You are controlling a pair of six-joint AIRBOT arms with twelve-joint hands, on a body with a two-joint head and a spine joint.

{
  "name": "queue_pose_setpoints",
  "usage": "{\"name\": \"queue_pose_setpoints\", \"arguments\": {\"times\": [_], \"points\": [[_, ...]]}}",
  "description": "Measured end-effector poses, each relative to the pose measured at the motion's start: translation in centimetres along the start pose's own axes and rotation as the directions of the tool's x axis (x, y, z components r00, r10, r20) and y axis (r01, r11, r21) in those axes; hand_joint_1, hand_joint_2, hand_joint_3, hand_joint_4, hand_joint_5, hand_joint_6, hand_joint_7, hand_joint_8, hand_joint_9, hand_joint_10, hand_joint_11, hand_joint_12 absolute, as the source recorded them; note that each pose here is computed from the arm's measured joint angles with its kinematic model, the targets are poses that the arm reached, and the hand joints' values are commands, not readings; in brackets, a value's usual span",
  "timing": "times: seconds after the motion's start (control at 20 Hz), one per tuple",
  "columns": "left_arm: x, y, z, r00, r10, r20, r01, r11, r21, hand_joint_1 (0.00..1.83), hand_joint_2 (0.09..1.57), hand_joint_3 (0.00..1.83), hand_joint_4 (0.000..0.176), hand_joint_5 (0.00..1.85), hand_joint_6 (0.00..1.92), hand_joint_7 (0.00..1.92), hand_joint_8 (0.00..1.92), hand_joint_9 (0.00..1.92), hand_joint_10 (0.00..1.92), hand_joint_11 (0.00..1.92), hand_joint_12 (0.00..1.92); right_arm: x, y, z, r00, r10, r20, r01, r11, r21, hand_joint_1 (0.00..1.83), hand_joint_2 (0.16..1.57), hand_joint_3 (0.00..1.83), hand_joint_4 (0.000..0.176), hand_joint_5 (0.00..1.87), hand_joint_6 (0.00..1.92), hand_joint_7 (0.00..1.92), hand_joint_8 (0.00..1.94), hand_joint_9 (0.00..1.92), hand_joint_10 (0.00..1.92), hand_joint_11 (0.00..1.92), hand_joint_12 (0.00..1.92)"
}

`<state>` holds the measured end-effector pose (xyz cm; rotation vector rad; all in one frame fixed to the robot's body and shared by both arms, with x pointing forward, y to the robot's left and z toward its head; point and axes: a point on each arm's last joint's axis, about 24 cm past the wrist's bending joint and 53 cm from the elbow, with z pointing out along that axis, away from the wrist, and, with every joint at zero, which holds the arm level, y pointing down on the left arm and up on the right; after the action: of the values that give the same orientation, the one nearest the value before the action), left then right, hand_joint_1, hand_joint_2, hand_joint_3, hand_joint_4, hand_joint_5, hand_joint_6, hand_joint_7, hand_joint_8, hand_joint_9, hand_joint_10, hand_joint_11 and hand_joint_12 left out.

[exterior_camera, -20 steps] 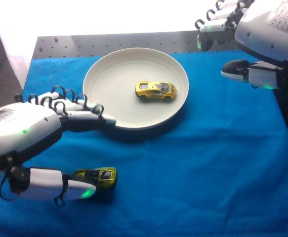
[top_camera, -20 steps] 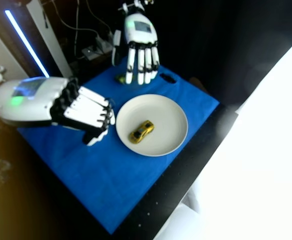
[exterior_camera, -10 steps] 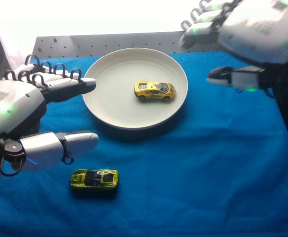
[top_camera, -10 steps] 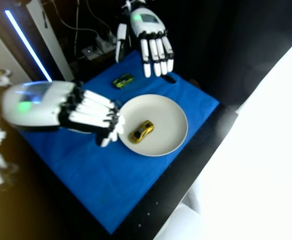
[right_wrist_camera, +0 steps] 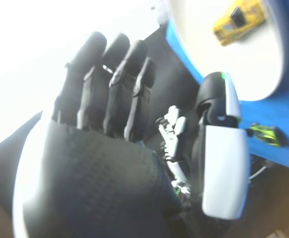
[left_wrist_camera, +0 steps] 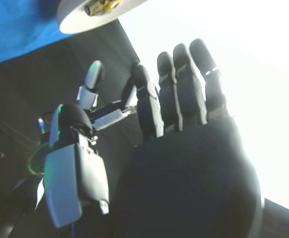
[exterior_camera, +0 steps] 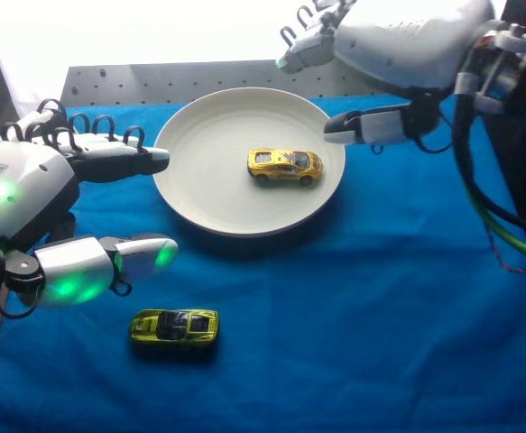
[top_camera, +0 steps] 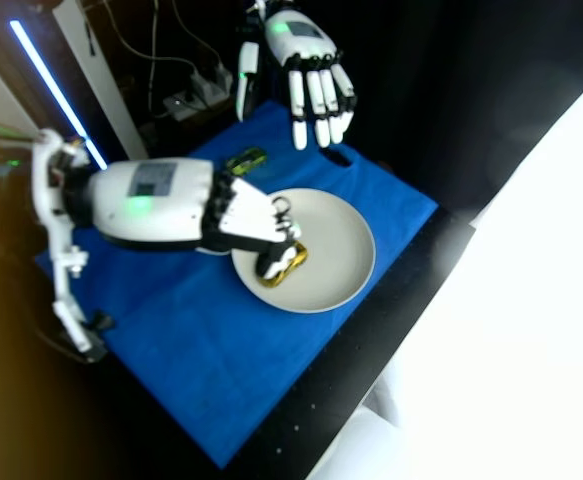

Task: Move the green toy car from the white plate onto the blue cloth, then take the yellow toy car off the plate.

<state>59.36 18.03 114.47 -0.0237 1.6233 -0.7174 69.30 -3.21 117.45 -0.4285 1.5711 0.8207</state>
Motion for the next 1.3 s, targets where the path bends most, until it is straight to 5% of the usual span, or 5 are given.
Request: {"name": "queue_pose_setpoints", "arguments": {"times": [0.1, 0.3, 0.75, 1.05, 1.3], "points": [[0.0, 0.0, 0.0, 1.0000, -0.001, 0.002, 0.001, 1.0000, -0.002, 0.48, 1.06, 0.00, 0.126, 0.60, 0.03, 0.50, 0.02, 0.44, 0.05, 0.00, 1.12, 0.7, 0.2, 0.5, 1.000, 0.009, -0.014, -0.009, 1.000, 0.001, 0.94, 0.97, 0.00, 0.000, 0.73, 0.03, 0.83, 0.16, 0.70, 0.91, 0.53, 1.66], [0.0, 0.0, 0.0, 1.0000, -0.003, 0.003, 0.003, 1.0000, -0.002, 0.53, 1.04, 0.00, 0.106, 0.63, 0.03, 0.52, 0.02, 0.48, 0.06, 0.00, 1.20, 1.5, -0.1, 1.3, 0.999, 0.027, -0.031, -0.027, 1.000, 0.014, 0.96, 0.98, 0.00, 0.000, 0.74, 0.00, 0.88, 0.92, 0.92, 1.43, 0.86, 1.85], [0.1, 0.1, 0.1, 1.0000, -0.008, 0.006, 0.008, 1.0000, -0.003, 0.57, 1.03, 0.00, 0.129, 0.65, 0.02, 0.54, 0.02, 0.48, 0.08, 0.00, 1.19, 2.9, -0.7, 2.6, 0.997, 0.060, -0.056, -0.058, 0.997, 0.042, 0.88, 0.96, 0.00, 0.000, 0.79, 0.01, 0.67, 1.14, 0.72, 1.53, 0.71, 1.88], [0.0, 0.0, 0.1, 0.9999, -0.007, 0.008, 0.007, 1.0000, -0.002, 0.61, 1.03, 0.00, 0.142, 0.68, 0.02, 0.56, 0.02, 0.48, 0.12, 0.00, 1.33, 3.6, -0.4, 3.1, 0.995, 0.065, -0.071, -0.062, 0.997, 0.040, 0.90, 0.95, 0.00, 0.000, 0.71, 0.00, 0.69, 0.71, 0.63, 1.28, 0.51, 1.80], [-0.1, 0.0, 0.1, 0.9999, -0.007, 0.013, 0.007, 1.0000, 0.000, 0.63, 1.04, 0.00, 0.113, 0.69, 0.01, 0.56, 0.00, 0.27, 0.60, 0.00, 1.30, 4.2, 0.1, 3.6, 0.994, 0.069, -0.083, -0.067, 0.997, 0.035, 0.88, 0.93, 0.00, 0.000, 0.72, 0.00, 0.77, 0.32, 0.65, 0.89, 0.44, 1.57]]}}
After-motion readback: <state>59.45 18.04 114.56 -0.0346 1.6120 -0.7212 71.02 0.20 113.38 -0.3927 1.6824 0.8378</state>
